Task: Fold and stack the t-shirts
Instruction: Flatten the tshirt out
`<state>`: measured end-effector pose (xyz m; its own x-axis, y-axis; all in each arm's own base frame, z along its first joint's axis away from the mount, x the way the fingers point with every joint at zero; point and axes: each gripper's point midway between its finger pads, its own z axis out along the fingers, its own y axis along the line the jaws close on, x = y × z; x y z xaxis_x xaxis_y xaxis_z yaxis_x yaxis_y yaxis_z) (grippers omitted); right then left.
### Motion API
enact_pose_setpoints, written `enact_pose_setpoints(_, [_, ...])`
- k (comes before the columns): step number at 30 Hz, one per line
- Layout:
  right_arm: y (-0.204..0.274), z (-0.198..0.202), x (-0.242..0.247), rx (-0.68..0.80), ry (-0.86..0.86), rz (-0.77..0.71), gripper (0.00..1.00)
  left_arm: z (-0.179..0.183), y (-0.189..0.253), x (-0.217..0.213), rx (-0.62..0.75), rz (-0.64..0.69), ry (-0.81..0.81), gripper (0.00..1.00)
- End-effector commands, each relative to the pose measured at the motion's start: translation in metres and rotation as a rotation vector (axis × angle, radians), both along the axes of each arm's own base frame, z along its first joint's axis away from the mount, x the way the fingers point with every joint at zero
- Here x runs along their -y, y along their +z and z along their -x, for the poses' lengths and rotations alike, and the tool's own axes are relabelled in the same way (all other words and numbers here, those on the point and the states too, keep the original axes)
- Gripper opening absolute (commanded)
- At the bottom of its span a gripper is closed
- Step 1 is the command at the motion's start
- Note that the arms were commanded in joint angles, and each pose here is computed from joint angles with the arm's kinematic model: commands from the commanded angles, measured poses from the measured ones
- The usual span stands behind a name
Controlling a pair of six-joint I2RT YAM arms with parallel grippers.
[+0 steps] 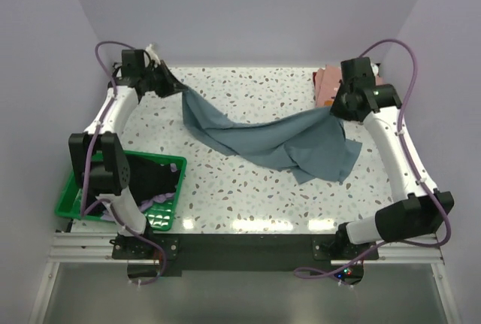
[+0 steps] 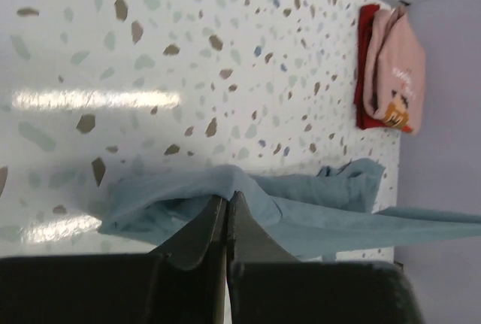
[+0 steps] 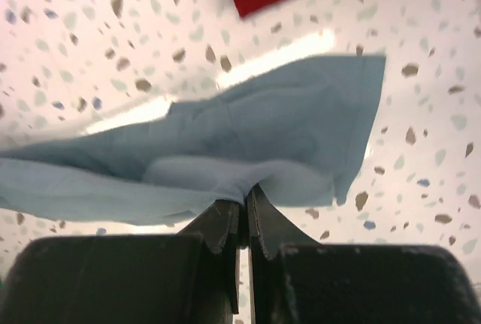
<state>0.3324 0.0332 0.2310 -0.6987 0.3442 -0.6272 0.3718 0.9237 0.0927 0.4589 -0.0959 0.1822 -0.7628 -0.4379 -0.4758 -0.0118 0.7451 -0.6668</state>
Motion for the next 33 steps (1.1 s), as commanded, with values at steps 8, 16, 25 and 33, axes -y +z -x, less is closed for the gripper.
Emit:
enact_pose_setpoints(8, [0.158, -0.053, 0.004, 0.311, 0.015, 0.032, 0.00, -0.108, 0.280, -0.015, 0.602, 0.274, 0.141, 0.00])
enact_pose_setpoints(16, [0.254, -0.057, 0.003, 0.631, 0.035, 0.008, 0.00, -0.046, 0.399, -0.052, 0.953, 0.426, 0.165, 0.00])
enact_pose_setpoints(25, [0.324, 0.006, 0.017, 0.907, 0.056, 0.029, 0.00, 0.065, 0.479, -0.068, 1.233, 0.405, 0.188, 0.00])
enact_pose_setpoints(33, [0.367, 0.059, 0.026, 1.065, 0.044, 0.007, 0.00, 0.125, 0.536, -0.056, 1.387, 0.383, 0.160, 0.00])
